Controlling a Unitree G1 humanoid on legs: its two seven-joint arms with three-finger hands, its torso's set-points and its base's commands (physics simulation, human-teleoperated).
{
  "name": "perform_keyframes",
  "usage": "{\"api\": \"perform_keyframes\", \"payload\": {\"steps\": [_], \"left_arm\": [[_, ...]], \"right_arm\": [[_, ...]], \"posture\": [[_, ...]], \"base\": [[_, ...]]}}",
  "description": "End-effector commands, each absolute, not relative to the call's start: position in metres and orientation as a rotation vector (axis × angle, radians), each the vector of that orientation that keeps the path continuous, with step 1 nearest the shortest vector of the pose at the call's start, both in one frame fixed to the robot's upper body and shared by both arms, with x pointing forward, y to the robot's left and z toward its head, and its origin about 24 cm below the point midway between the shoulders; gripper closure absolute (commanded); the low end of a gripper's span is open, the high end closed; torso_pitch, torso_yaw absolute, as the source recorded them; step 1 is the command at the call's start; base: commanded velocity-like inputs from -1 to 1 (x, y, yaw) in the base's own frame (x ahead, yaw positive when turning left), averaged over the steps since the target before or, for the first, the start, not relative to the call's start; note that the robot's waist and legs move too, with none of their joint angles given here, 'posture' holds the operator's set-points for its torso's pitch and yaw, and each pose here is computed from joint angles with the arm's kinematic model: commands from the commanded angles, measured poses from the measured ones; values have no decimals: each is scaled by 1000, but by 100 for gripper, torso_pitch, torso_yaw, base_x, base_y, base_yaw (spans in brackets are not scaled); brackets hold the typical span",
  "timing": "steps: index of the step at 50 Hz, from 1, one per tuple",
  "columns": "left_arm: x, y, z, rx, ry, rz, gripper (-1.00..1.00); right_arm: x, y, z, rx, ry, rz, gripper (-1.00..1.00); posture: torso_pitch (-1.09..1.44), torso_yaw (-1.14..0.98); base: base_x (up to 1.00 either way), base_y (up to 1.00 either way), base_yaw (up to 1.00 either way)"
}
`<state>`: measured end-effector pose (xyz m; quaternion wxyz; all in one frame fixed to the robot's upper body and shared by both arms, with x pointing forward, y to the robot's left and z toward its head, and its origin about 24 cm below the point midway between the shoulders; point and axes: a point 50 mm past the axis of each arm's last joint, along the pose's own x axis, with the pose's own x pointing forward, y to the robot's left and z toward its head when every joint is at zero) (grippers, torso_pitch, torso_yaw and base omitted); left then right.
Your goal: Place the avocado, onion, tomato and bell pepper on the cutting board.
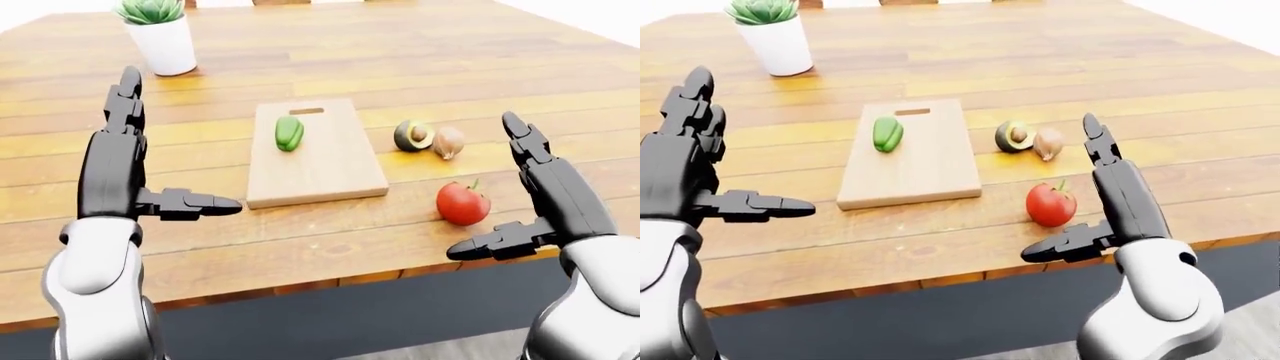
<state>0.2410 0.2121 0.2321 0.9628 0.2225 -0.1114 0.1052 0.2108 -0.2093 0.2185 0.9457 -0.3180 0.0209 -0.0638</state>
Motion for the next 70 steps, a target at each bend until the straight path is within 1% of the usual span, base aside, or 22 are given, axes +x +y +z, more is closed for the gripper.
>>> {"api": "perform_keyframes", "payload": {"steps": [1,4,7,9,11,17,29,32,40,43,46,48,49,52,59,63,66,70], "left_arm": [[236,211,245,469,-303,233,-100],[235,212,243,474,-299,237,-100],[237,212,244,475,-301,240,-100],[237,212,244,480,-301,243,-100],[236,213,244,481,-301,244,-100],[235,213,246,492,-302,246,-100],[236,211,249,500,-303,247,-100],[235,213,248,505,-300,252,-100],[234,214,247,506,-295,255,-100],[235,213,245,508,-291,254,-100],[234,214,246,509,-292,257,-100],[233,214,248,514,-293,260,-100],[233,214,248,514,-294,260,-100],[233,214,247,518,-293,259,-100],[231,215,249,521,-296,264,-100],[232,214,250,522,-298,262,-100],[233,214,249,523,-296,261,-100],[235,213,251,526,-298,261,-100]], "right_arm": [[210,-208,227,-668,-16,-151,-90],[212,-206,225,-668,-16,-147,-92],[215,-206,221,-666,-14,-140,-90],[217,-205,220,-663,-12,-141,-84],[217,-205,219,-662,-11,-140,-84],[219,-209,213,-651,-1,-149,-87],[221,-218,197,-623,22,-168,-80],[222,-218,195,-618,25,-170,-72],[228,-219,191,-590,26,-188,-63],[230,-218,190,-585,27,-183,-54],[231,-219,188,-582,29,-182,-51],[231,-219,188,-579,30,-182,-44],[231,-219,187,-580,32,-181,-37],[231,-219,184,-579,36,-181,-36],[230,-219,185,-577,36,-181,-22],[229,-220,186,-578,35,-182,-18],[229,-220,186,-576,35,-183,-9],[229,-220,187,-575,33,-183,-4]], "posture": [[0,0],[0,0],[0,0],[0,0],[0,0],[0,0],[0,0],[0,0],[0,0],[0,0],[0,0],[0,0],[0,0],[0,0],[0,0],[0,0],[0,0],[0,0]], "base": [[0,0,0],[0,0,0],[0,0,0],[0,0,0],[0,0,0],[0,0,0],[0,0,0],[0,0,0],[0,0,0],[0,0,0],[0,0,0],[0,0,0],[0,0,0],[0,0,0],[0,0,0],[0,0,0],[0,0,0],[0,0,0]]}}
